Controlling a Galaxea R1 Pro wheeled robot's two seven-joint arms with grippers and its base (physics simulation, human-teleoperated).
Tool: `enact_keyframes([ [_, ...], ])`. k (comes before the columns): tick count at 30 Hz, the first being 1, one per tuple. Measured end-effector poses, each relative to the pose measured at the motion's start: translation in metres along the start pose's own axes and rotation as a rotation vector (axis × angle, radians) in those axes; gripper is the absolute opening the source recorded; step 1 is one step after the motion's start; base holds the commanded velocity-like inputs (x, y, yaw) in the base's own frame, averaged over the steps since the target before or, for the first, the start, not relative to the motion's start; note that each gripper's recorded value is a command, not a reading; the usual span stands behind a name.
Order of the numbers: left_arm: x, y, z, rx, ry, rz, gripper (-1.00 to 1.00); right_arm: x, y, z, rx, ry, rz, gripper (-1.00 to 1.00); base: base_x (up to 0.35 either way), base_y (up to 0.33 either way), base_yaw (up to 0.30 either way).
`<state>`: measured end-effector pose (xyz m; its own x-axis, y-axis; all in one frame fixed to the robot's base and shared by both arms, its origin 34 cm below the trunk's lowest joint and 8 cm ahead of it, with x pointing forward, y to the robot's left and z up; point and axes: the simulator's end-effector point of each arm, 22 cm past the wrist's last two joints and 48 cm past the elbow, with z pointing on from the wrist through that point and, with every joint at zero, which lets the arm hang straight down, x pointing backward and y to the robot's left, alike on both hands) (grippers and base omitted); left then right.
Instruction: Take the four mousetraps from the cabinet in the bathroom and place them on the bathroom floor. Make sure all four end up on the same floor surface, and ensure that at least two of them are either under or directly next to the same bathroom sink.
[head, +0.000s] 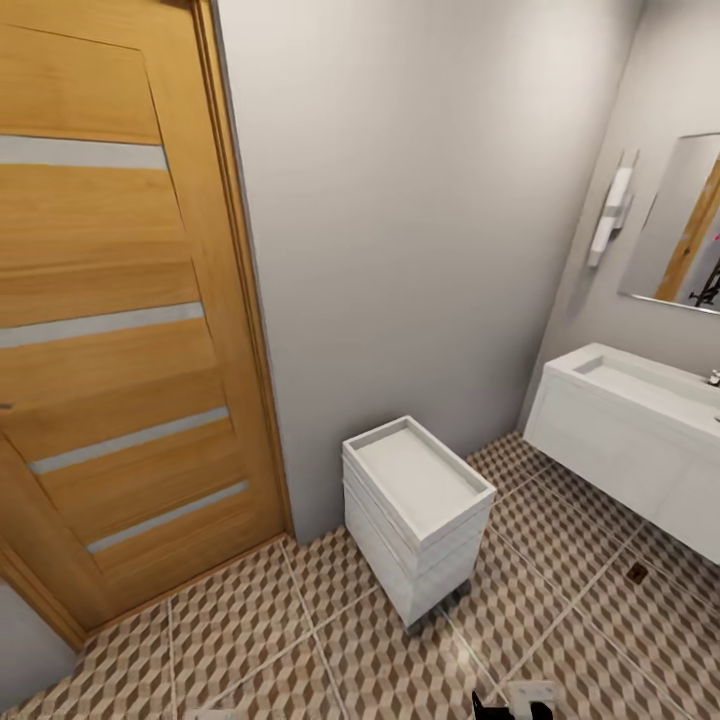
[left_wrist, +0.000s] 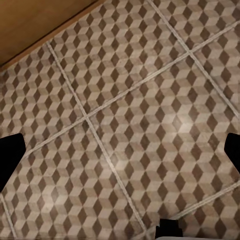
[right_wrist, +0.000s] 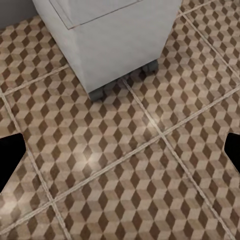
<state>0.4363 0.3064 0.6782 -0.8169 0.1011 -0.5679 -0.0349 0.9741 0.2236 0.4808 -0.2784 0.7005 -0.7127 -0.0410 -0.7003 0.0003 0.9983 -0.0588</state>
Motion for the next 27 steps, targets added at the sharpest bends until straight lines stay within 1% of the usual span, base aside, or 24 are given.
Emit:
enact_keyframes([
  [27,0.0,0.0,0.0,0.0,0.0,0.0,1.0,-0.0002,0.0,0.0001,0.0,0.0,0.0,1.0,0.0,0.0,0.255],
])
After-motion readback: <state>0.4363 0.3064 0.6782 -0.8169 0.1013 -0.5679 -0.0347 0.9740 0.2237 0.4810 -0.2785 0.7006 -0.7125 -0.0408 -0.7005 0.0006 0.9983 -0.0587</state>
